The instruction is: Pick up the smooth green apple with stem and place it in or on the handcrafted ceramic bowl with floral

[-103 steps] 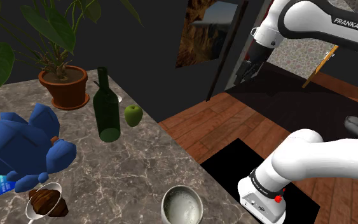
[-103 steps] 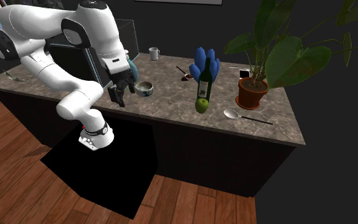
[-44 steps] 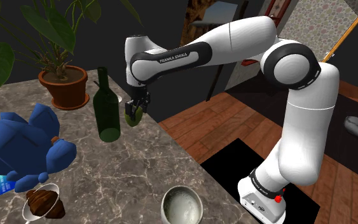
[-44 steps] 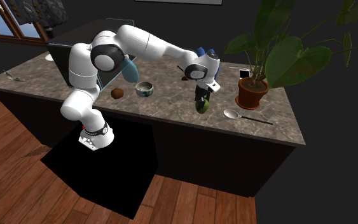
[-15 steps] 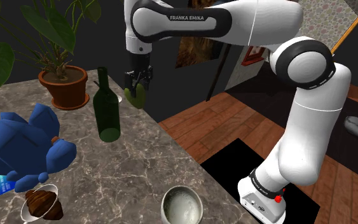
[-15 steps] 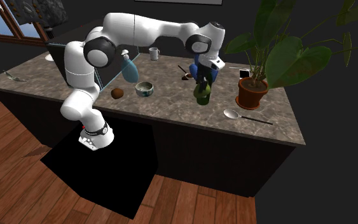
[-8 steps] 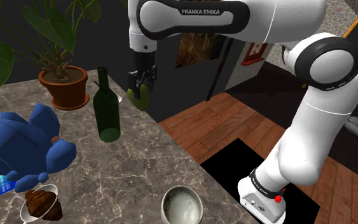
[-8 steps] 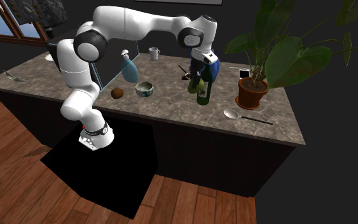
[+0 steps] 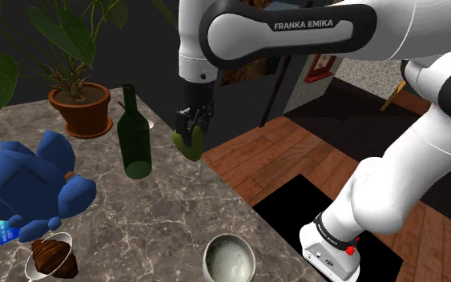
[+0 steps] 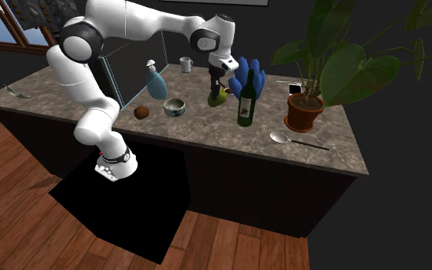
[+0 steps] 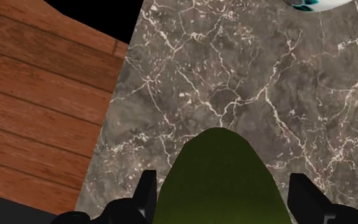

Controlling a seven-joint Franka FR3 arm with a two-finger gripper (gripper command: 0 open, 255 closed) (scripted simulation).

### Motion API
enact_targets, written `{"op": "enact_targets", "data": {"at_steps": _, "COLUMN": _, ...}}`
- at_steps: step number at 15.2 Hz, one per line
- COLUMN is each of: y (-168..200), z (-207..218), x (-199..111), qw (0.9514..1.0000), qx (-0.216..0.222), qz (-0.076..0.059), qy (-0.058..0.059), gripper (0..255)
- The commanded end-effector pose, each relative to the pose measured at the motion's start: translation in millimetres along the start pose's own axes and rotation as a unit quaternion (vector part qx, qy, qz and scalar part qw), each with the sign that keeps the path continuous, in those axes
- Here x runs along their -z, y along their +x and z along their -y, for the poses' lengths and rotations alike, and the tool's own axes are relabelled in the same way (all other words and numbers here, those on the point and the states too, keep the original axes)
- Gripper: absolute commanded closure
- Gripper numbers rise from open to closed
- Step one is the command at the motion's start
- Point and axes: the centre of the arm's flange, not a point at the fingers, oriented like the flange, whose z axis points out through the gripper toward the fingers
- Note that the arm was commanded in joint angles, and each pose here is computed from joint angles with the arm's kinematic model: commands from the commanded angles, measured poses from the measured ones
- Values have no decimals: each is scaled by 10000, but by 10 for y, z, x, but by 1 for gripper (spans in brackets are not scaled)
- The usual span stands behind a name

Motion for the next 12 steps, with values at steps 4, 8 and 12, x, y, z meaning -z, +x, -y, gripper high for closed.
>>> {"op": "enact_targets", "data": {"at_steps": 4, "y": -557, "z": 368, "x": -70, "qw": 10000, "qx": -5, "qz": -2, "qy": -2, "gripper": 255}}
{"op": "enact_targets", "data": {"at_steps": 8, "y": -1003, "z": 645, "x": -129, "qw": 10000, "qx": -5, "qz": -2, "qy": -2, "gripper": 255}}
{"op": "enact_targets", "data": {"at_steps": 12, "y": -1449, "z": 922, "x": -188, "qw": 10000, "qx": -5, "qz": -2, "qy": -2, "gripper": 255}}
